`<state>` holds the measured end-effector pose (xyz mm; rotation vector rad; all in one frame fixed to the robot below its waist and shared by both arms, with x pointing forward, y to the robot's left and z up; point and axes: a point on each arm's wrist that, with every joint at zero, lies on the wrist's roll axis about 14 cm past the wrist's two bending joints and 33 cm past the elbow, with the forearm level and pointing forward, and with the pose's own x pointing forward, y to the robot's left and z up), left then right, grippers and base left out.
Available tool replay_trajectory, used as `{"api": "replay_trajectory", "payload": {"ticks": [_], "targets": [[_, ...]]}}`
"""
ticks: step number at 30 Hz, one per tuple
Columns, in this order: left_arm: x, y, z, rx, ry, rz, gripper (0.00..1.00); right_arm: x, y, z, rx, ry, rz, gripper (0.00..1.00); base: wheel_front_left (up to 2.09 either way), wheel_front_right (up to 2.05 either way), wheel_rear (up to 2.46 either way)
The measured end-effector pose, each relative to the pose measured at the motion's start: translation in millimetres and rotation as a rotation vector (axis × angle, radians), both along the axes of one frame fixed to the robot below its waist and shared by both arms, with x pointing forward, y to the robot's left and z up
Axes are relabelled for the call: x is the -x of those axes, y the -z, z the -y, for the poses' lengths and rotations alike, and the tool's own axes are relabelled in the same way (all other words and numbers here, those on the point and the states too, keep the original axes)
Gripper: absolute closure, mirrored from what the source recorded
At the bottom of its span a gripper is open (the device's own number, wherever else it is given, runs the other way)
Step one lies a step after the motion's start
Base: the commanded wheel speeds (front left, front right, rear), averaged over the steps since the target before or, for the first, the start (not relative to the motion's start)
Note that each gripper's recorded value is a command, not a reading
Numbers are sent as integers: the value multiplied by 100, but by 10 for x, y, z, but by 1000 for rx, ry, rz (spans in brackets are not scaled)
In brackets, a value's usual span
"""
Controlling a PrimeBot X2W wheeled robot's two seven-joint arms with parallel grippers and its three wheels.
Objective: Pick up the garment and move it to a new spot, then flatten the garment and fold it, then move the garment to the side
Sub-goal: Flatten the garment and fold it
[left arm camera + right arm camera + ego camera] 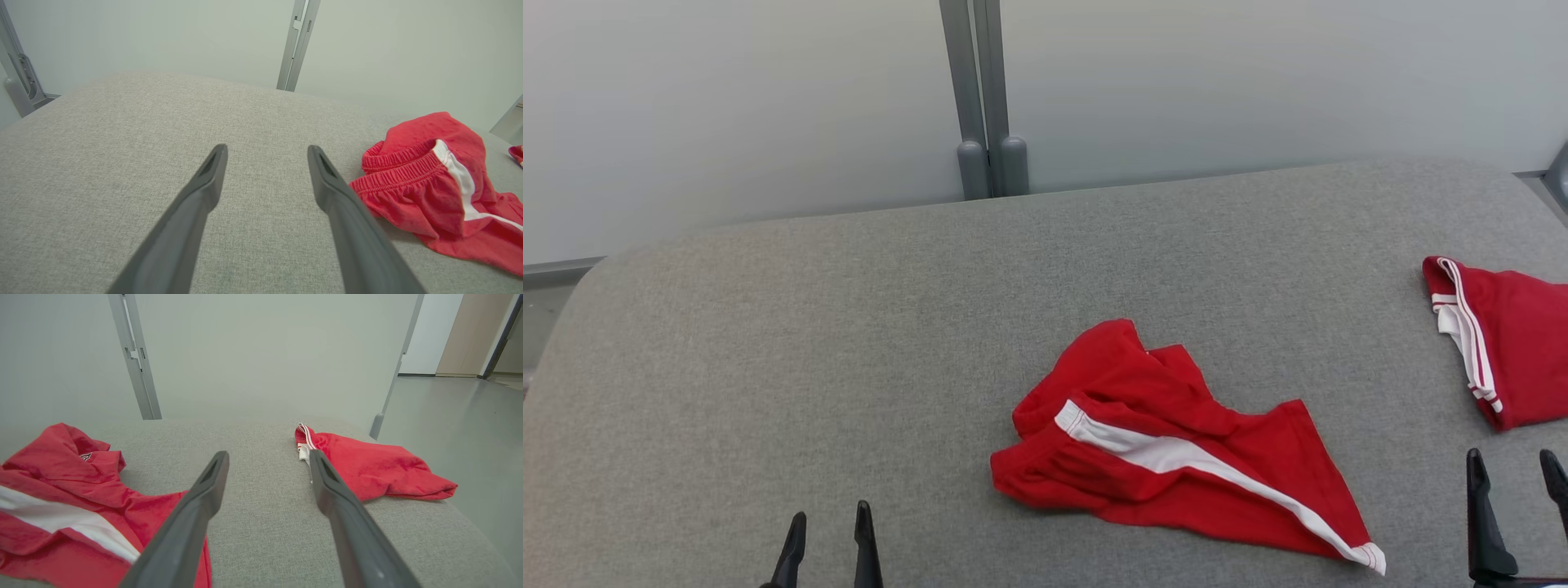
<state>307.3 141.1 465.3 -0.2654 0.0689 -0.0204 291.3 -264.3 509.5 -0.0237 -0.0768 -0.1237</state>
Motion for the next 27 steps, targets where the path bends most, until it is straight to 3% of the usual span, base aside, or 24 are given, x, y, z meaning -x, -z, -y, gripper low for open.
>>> {"api": "replay_trajectory", "payload": {"ticks": [13,18,24,27], "targets": [[-74,-73,116,-19,48,28,0,-8,-32,-86,-9,-17,15,0,0,0,0],[-281,-410,646,-20,211,143,0,-45,-116,-113,-5,-31,42,0,0,0,0],[-312,-160,1474,-8,507,22,0,18,-162,-74,-4,-13,57,0,0,0,0],[-389,-94,1725,-74,601,-27,0,84,-162,-2,-9,17,59,0,0,0,0]]}}
